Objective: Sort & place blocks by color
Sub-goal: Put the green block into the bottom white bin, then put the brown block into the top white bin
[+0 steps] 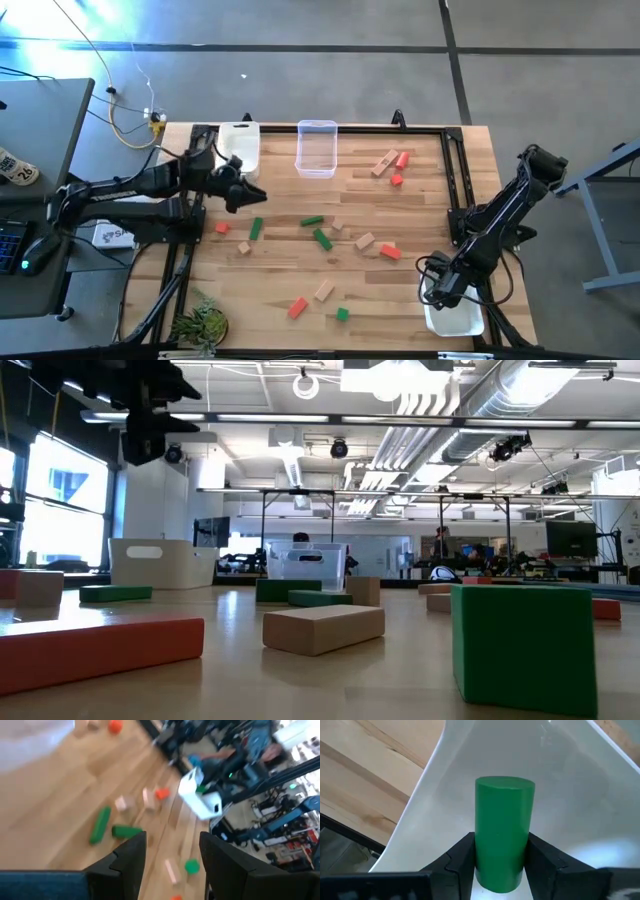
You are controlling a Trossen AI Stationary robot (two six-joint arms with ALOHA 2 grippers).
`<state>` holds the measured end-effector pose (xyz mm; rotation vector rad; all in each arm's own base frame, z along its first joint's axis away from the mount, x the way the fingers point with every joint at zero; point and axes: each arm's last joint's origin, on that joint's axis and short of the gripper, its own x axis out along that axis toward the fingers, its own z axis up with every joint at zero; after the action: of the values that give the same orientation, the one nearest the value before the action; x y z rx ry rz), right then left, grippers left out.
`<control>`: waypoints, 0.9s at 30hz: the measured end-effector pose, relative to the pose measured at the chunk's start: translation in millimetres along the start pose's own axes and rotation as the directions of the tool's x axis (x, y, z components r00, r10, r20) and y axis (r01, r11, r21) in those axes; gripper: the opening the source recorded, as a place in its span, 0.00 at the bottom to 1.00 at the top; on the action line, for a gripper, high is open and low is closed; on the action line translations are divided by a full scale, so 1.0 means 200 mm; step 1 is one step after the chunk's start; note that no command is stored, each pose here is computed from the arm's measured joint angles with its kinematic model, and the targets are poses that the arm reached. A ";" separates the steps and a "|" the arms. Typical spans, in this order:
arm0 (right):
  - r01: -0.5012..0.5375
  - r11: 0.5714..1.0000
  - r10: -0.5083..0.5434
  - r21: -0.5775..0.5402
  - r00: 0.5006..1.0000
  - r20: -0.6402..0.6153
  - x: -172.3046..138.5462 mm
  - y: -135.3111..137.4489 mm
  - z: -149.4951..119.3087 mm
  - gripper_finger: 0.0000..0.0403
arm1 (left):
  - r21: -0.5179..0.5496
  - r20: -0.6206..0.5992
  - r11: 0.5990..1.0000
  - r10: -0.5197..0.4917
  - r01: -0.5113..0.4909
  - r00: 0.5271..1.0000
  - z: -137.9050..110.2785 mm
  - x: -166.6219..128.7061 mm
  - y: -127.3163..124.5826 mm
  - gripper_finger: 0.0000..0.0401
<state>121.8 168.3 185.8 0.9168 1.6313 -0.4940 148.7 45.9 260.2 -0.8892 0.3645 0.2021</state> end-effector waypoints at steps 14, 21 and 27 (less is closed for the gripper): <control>-0.032 0.999 0.032 -0.012 0.997 0.074 0.00 0.01 0.01 0.48 | -0.125 -0.219 0.990 0.030 -0.058 0.975 -0.18 0.12 -0.09 0.43; -0.082 0.996 0.082 -0.028 0.996 0.028 -0.03 0.01 0.00 0.48 | -0.198 -0.294 0.978 0.012 -0.073 0.956 -0.25 0.14 -0.13 0.43; -0.212 0.977 0.213 -0.029 0.974 0.070 -0.12 0.00 -0.01 0.48 | -0.249 -0.326 0.964 0.002 -0.088 0.945 -0.30 0.14 -0.16 0.43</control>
<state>122.3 162.9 209.1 1.0321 1.4499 -0.3570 170.9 -19.8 237.1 -1.1801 0.6760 0.1478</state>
